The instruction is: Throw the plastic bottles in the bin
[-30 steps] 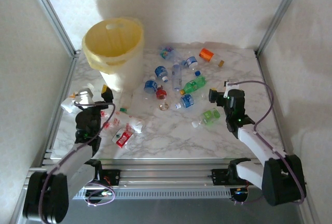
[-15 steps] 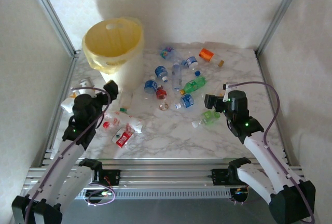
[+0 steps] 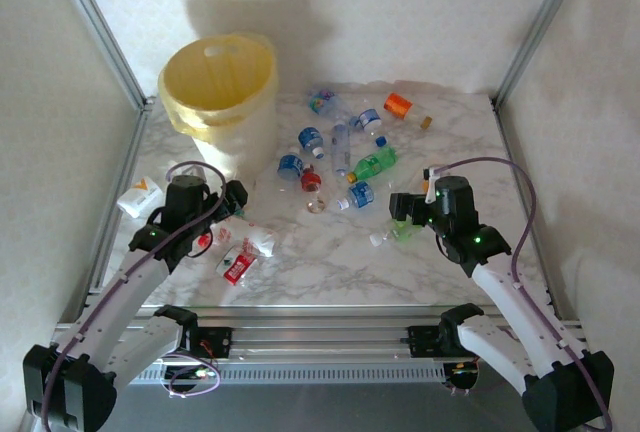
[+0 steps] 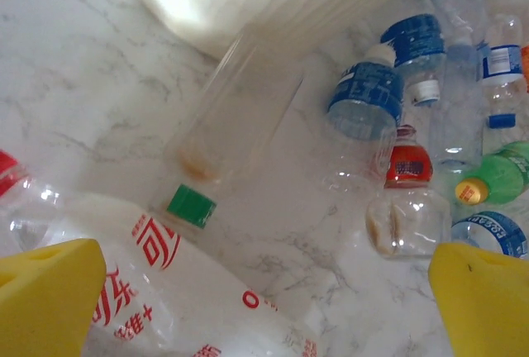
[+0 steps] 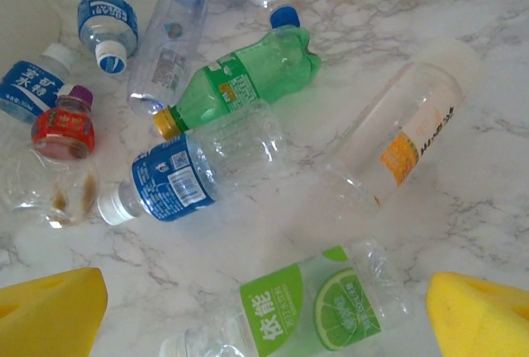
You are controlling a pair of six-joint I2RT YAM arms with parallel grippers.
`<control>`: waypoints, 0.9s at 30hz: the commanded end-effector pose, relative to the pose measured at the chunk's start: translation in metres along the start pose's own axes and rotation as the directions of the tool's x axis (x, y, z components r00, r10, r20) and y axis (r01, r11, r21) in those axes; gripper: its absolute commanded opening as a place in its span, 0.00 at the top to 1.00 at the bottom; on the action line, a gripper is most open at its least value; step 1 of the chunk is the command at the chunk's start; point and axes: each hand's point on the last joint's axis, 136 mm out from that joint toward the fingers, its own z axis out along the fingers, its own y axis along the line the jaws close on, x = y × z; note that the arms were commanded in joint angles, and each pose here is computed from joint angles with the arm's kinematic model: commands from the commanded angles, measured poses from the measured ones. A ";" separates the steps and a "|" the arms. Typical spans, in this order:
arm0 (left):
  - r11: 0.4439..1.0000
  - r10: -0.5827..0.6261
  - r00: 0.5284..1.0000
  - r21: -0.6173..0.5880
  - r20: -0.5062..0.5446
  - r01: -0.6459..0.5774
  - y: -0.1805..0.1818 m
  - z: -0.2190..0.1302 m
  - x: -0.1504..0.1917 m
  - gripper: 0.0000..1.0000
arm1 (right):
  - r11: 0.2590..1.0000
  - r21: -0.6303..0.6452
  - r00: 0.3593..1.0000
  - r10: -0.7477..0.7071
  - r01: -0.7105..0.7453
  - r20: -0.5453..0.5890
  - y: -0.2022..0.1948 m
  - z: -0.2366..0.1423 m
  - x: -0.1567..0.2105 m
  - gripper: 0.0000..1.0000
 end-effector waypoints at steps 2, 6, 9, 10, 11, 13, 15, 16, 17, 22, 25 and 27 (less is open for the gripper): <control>0.998 -0.065 0.994 -0.028 -0.082 0.063 0.008 -0.009 0.024 0.00 | 0.999 -0.042 1.000 0.003 -0.003 0.009 0.010 -0.009 -0.009 0.01; 0.994 -0.099 0.989 -0.066 -0.113 0.092 0.021 -0.009 0.041 0.01 | 0.998 -0.055 1.000 0.000 -0.001 -0.015 0.013 -0.005 -0.006 0.01; 0.988 -0.127 0.983 -0.110 -0.132 0.112 0.031 -0.012 0.051 0.01 | 0.999 -0.055 0.999 -0.005 0.003 -0.032 0.014 -0.004 -0.004 0.01; 0.986 -0.132 0.982 -0.121 -0.134 0.116 0.034 -0.013 0.053 0.01 | 0.999 -0.054 0.999 -0.005 0.003 -0.034 0.014 -0.003 -0.004 0.01; 0.983 -0.140 0.981 -0.134 -0.136 0.122 0.037 -0.014 0.056 0.01 | 0.998 -0.055 0.999 -0.006 0.004 -0.036 0.014 -0.003 -0.003 0.01; 0.979 -0.159 0.975 -0.156 -0.155 0.134 0.044 -0.016 0.065 0.00 | 0.998 -0.057 0.999 -0.007 0.004 -0.039 0.014 -0.002 -0.002 0.01; 0.973 -0.176 0.969 -0.180 -0.176 0.144 0.050 -0.017 0.074 0.01 | 0.998 -0.057 0.999 -0.009 0.006 -0.043 0.014 -0.001 -0.001 0.01; 0.970 -0.184 0.965 -0.192 -0.185 0.148 0.054 -0.018 0.078 0.00 | 0.998 -0.057 0.999 -0.011 0.008 -0.047 0.014 0.000 0.000 0.01; 0.967 -0.190 0.963 -0.205 -0.190 0.151 0.058 -0.020 0.081 0.01 | 0.998 -0.056 0.999 -0.014 0.011 -0.051 0.014 0.000 0.001 0.01; 0.952 -0.237 0.947 -0.245 -0.216 0.182 0.074 -0.023 0.100 0.01 | 0.998 -0.064 0.998 -0.016 0.012 -0.061 0.016 0.003 0.002 0.01; 0.950 -0.237 0.944 -0.259 -0.229 0.175 0.076 -0.023 0.107 0.01 | 0.998 -0.067 0.998 -0.017 0.012 -0.067 0.016 0.005 0.003 0.01; 0.947 -0.238 0.943 -0.272 -0.233 0.172 0.078 -0.023 0.110 0.01 | 0.998 -0.066 0.998 -0.019 0.014 -0.068 0.016 0.005 0.003 0.01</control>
